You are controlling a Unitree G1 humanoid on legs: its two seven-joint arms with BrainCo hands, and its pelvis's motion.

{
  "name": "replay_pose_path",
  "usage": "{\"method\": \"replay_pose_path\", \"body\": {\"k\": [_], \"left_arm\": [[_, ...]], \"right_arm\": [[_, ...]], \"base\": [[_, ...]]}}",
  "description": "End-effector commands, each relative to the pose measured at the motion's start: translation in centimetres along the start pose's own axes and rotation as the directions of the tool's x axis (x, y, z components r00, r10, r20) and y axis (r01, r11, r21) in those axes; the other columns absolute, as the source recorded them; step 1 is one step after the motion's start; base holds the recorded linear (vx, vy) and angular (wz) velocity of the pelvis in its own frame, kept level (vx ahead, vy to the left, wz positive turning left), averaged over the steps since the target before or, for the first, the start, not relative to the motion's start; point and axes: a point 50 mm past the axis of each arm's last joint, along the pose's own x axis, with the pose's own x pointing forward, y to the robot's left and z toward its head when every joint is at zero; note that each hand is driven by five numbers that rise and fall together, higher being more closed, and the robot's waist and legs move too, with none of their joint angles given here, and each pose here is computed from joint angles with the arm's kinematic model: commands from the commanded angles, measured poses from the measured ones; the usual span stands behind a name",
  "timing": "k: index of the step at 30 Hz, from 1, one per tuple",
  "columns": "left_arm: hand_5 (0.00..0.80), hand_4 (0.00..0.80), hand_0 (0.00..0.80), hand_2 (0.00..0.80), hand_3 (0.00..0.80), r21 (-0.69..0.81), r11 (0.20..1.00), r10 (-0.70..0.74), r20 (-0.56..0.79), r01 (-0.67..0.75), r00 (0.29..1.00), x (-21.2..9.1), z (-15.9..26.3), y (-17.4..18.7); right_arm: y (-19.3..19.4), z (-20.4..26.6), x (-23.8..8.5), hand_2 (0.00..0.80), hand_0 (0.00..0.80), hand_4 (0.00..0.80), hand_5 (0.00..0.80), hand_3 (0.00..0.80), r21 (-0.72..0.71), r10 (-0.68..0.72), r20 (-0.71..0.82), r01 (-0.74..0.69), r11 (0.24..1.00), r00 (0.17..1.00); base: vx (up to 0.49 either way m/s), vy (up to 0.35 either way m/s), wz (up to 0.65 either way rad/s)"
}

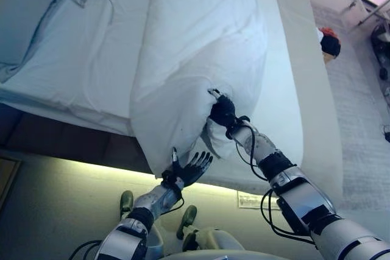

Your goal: Make the bed neatly

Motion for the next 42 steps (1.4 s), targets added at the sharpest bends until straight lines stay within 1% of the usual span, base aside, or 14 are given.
{"method": "replay_pose_path", "body": {"k": [1,9,14,19,27,34,39,42], "left_arm": [[0.000,0.000,0.000,0.000,0.000,-0.023,0.983,-0.181,-0.153,0.180,0.971,3.5,-4.9,-2.9],[0.000,0.000,0.000,0.000,0.000,0.027,0.943,-0.328,-0.114,0.333,0.938,4.8,-5.0,-6.0],[0.000,0.000,0.000,0.000,0.000,0.059,0.908,-0.412,-0.062,0.415,0.909,4.9,-4.0,-7.7],[0.000,0.000,0.000,0.000,0.000,0.081,0.880,-0.468,-0.015,0.468,0.883,4.8,-3.1,-8.8],[0.000,0.000,0.000,0.000,0.000,0.084,0.867,-0.497,0.063,0.492,0.865,3.9,-1.5,-8.4],[0.000,0.000,0.000,0.000,0.000,0.105,0.878,-0.478,0.200,0.466,0.855,2.4,1.2,-7.8],[0.000,0.000,0.000,0.000,0.000,0.120,0.882,-0.470,0.289,0.455,0.834,0.9,3.3,-7.5],[0.000,0.000,0.000,0.000,0.000,0.133,0.883,-0.467,0.355,0.451,0.810,0.0,4.6,-7.3]], "right_arm": [[7.7,3.2,0.6,0.800,0.800,0.800,0.800,0.800,-0.037,0.366,0.134,-0.365,0.930,0.921],[8.6,2.2,-0.6,0.800,0.800,0.800,0.800,0.800,-0.056,0.442,0.115,-0.438,0.897,0.890],[8.1,2.3,-1.2,0.800,0.800,0.800,0.800,0.800,-0.063,0.451,0.111,-0.447,0.893,0.886],[7.7,2.6,-1.4,0.800,0.800,0.800,0.800,0.800,-0.069,0.443,0.120,-0.438,0.896,0.888],[6.7,3.3,-1.8,0.800,0.800,0.800,0.800,0.800,-0.068,0.420,0.156,-0.414,0.908,0.894],[5.0,4.0,-2.4,0.800,0.800,0.800,0.800,0.800,-0.052,0.352,0.190,-0.349,0.936,0.916],[3.1,3.9,-2.8,0.800,0.800,0.800,0.800,0.800,-0.056,0.297,0.168,-0.292,0.955,0.940],[2.0,3.4,-3.1,0.800,0.800,0.800,0.800,0.800,-0.053,0.270,0.146,-0.265,0.963,0.952]], "base": [[-0.039,0.023,-0.10],[-0.022,0.015,-0.04],[-0.016,0.021,-0.08],[0.000,0.000,0.00],[0.004,0.006,0.05],[0.033,0.009,0.07],[0.040,0.035,0.13],[0.050,0.050,0.07]]}}
